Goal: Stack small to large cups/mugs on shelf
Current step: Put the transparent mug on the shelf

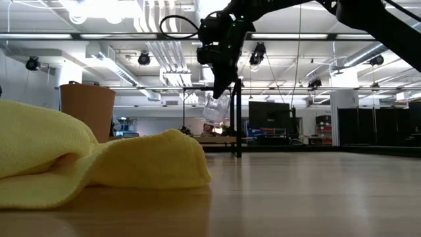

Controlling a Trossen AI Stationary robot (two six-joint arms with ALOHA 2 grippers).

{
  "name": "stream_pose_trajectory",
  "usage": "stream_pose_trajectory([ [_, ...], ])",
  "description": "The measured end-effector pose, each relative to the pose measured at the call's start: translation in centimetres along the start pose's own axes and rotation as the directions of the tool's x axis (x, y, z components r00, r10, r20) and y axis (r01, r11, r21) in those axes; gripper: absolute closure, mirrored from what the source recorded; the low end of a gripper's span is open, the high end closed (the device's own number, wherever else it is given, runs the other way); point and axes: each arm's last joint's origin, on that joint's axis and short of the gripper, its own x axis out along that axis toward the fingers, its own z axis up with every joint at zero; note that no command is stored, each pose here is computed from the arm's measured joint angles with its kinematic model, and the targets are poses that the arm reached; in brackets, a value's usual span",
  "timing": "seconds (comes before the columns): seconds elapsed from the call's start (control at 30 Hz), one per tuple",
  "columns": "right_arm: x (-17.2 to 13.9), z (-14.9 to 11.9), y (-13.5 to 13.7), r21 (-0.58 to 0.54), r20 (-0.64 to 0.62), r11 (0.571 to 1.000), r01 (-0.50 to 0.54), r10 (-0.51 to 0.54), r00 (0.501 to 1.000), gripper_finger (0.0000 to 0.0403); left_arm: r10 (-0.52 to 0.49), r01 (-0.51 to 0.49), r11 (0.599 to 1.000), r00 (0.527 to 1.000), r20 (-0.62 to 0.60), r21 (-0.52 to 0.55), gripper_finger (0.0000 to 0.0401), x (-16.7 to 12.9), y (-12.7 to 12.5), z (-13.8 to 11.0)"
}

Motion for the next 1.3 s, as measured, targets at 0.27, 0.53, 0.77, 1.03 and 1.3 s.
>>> stream_pose_trajectory([
  [0.27,1.5,0.2,0.6,-0.014,-0.034,1.0,0.002,-0.003,0.999,0.0394,0.0,0.0,1.0,1.0,-0.005,0.002,0.0285,0.3,-0.1,0.0],
  [0.53,1.6,0.1,0.6,-0.012,-0.038,1.0,0.002,-0.003,0.999,0.0394,0.0,0.0,1.0,1.0,-0.011,0.003,0.0285,0.4,-0.1,0.0],
  [0.77,1.9,-0.1,0.6,-0.011,-0.054,1.0,-0.002,0.002,0.999,0.0394,0.0,0.0,1.0,1.0,-0.011,0.003,0.0285,0.5,-0.1,0.0],
  [1.03,2.1,-0.2,0.6,-0.01,-0.062,1.0,-0.004,0.003,0.998,0.0394,0.0,0.0,1.0,1.0,-0.014,0.004,0.0285,0.6,-0.2,-0.1],
  [1.3,2.3,-0.2,0.8,-0.013,-0.069,1.0,-0.008,0.007,0.998,0.0394,-0.001,0.001,1.0,1.0,-0.017,0.005,0.0285,0.7,-0.2,-0.1],
])
